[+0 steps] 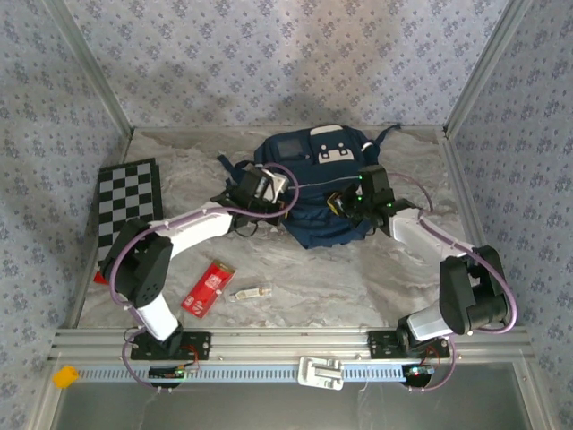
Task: Pack the student bag
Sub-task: Unzip the student bag at the center of the table.
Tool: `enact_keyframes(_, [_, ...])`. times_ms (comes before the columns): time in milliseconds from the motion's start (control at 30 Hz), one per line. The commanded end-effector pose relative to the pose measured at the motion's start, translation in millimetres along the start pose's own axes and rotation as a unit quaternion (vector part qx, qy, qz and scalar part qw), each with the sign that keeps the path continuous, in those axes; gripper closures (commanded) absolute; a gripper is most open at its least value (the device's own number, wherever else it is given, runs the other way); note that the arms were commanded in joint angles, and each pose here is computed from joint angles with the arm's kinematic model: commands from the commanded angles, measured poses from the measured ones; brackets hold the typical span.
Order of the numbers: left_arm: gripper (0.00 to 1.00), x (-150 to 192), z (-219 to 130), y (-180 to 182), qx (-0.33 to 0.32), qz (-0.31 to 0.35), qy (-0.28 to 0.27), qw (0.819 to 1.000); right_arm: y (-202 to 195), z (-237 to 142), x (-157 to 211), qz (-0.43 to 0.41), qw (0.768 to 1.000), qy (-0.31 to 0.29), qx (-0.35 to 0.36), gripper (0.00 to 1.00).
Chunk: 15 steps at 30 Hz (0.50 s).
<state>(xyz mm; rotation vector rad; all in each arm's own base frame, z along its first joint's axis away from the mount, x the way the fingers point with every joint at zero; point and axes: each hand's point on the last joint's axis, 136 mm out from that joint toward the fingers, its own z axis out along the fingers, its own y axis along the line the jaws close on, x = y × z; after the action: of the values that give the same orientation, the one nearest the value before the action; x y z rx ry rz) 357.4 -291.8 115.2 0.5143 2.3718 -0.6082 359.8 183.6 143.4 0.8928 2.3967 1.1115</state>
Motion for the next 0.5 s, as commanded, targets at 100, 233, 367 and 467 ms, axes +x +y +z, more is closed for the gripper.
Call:
enact_keyframes(100, [1.0, -22, -10, 90, -0.095, -0.058, -0.016, 0.994, 5, -31, -21, -0.026, 1.0, 0.001, -0.005, 1.0])
enact_keyframes(233, [1.0, -30, -8, 115, -0.101, -0.08, -0.01, 0.992, 9, -36, -26, -0.018, 0.999, 0.01, -0.028, 1.0])
enact_keyframes(367, [1.0, -21, -10, 88, -0.054, -0.055, 0.003, 0.997, 16, -41, -24, -0.013, 0.999, 0.021, -0.037, 1.0])
enact_keyframes(467, [1.0, 2, -8, 49, -0.022, 0.012, 0.019, 1.0, 34, -48, -31, 0.009, 0.997, 0.014, -0.08, 1.0])
